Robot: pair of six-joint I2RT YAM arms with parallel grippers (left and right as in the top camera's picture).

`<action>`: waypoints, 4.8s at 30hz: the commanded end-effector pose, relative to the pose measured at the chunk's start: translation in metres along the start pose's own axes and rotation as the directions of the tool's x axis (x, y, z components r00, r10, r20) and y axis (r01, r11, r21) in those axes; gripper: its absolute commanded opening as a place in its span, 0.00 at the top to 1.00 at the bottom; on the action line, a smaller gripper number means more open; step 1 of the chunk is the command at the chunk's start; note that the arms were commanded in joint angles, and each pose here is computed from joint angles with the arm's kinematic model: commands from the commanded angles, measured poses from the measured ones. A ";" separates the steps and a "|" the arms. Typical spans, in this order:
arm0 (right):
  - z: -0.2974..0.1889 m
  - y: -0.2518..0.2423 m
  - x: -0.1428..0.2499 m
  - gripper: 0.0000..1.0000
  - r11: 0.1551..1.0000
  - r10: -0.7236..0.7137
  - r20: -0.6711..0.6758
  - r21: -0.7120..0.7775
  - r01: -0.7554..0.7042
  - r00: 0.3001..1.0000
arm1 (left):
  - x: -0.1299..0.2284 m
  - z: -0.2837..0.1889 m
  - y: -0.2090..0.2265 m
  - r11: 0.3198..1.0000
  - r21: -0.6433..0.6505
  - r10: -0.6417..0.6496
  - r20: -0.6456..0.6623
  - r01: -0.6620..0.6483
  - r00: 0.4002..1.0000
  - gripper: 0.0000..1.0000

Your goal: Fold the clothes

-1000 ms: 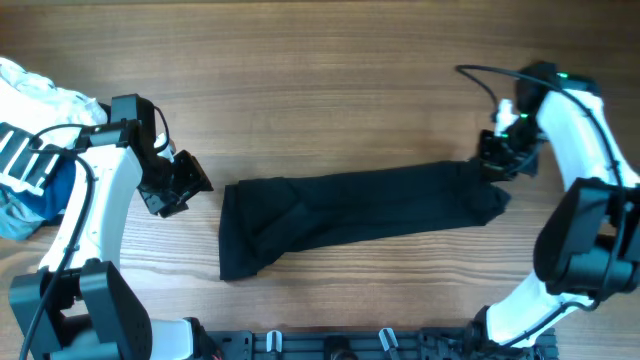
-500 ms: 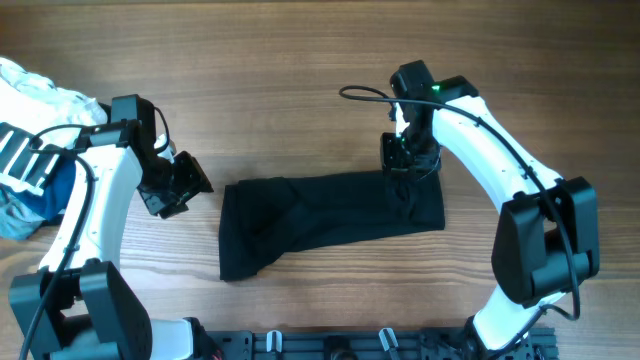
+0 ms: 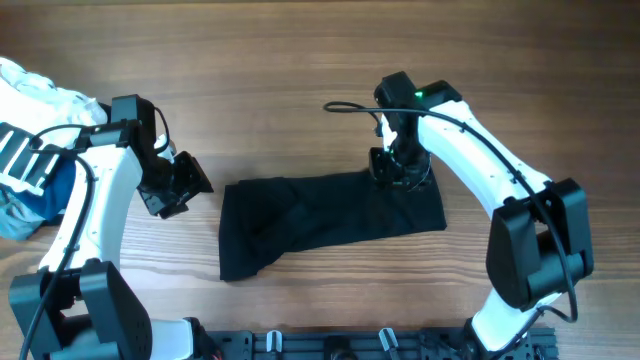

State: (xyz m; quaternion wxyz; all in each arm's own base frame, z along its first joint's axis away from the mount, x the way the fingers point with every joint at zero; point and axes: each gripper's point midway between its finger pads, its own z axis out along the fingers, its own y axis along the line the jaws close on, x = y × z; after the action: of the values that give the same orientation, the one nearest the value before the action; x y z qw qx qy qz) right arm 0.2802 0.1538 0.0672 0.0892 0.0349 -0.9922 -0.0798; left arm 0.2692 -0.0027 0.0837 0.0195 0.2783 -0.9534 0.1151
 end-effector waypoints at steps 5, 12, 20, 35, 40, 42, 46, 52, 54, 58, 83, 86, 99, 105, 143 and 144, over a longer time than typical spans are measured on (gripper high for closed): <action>-0.008 -0.051 -0.005 0.59 0.960 0.110 0.082 0.248 -0.128 0.990 | 0.002 -0.007 -0.003 1.000 0.013 0.017 0.002 -0.017 1.000 0.44; 0.020 -0.005 -0.012 0.68 0.996 0.025 0.101 0.087 -0.033 0.995 | 0.005 -0.007 -0.002 1.000 0.010 0.015 -0.007 -0.015 1.000 0.38; 0.054 0.050 -0.005 0.64 0.991 -0.109 0.134 -0.068 0.119 0.985 | 0.013 -0.007 -0.004 0.999 0.032 0.046 -0.045 -0.044 0.998 0.36; -0.061 0.022 -0.007 0.35 0.999 -0.046 0.340 0.013 0.045 0.939 | 0.065 0.062 -0.013 0.970 0.118 0.228 -0.150 -0.212 0.962 0.17; -0.059 0.019 -0.001 0.37 0.999 -0.042 0.313 0.022 0.037 0.949 | 0.076 0.091 -0.020 0.973 0.113 0.218 -0.149 -0.203 0.964 0.16; -0.058 0.018 0.002 0.38 0.999 -0.040 0.304 0.025 0.033 0.952 | 0.085 0.105 -0.024 0.965 0.114 0.252 -0.174 -0.235 0.952 0.15; -0.057 0.017 0.004 0.39 0.999 -0.040 0.296 0.029 0.033 0.954 | 0.092 0.118 -0.028 0.965 0.109 0.257 -0.209 -0.239 0.944 0.33; -0.057 0.015 0.004 0.39 0.999 -0.038 0.297 0.037 0.029 0.954 | 0.070 0.108 -0.035 0.968 0.132 0.232 -0.155 -0.212 0.960 0.96; -0.058 0.010 0.003 0.41 0.998 -0.027 0.303 0.061 0.009 0.953 | 0.058 0.098 -0.034 0.974 0.132 0.203 -0.144 -0.185 0.968 0.96; -0.064 -0.033 0.001 0.42 0.970 0.092 0.335 0.182 -0.160 0.938 | 0.021 0.065 -0.018 0.991 0.057 0.127 -0.097 -0.122 0.987 0.96; -0.075 -0.104 -0.001 0.40 0.962 0.152 0.283 0.178 -0.208 0.947 | 0.086 0.025 -0.156 0.900 -0.033 0.430 -0.093 -0.435 0.898 0.93; -0.074 -0.105 0.001 0.40 0.962 0.153 0.277 0.180 -0.207 0.949 | 0.092 0.029 -0.169 0.894 -0.013 0.446 -0.068 -0.448 0.893 0.91; -0.071 -0.060 -0.006 0.41 0.999 -0.046 0.261 -0.014 0.051 0.964 | 0.095 -0.029 -0.244 0.729 0.429 0.566 0.059 -0.533 0.822 0.57; -0.084 0.035 -0.011 0.32 0.867 -0.256 0.373 -0.319 0.382 0.892 | -0.015 -0.050 -0.139 0.939 0.226 0.234 0.124 -0.258 0.964 0.54; -0.061 0.000 -0.044 0.61 0.990 0.010 0.349 -0.139 0.041 0.937 | -0.053 0.028 -0.224 0.823 0.180 0.464 0.334 -0.539 0.821 0.39; -0.057 0.003 -0.039 0.62 0.988 0.004 0.325 -0.148 0.047 0.946 | -0.053 0.033 -0.228 0.817 0.182 0.470 0.339 -0.546 0.815 0.40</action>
State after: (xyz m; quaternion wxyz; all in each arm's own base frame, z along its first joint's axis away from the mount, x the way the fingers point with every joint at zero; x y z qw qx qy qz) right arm 0.3467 0.1245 0.0997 -0.0933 -0.0036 -0.9907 -0.0990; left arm 0.4315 -0.1561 0.1103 -0.1821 0.0544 -0.9593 0.2090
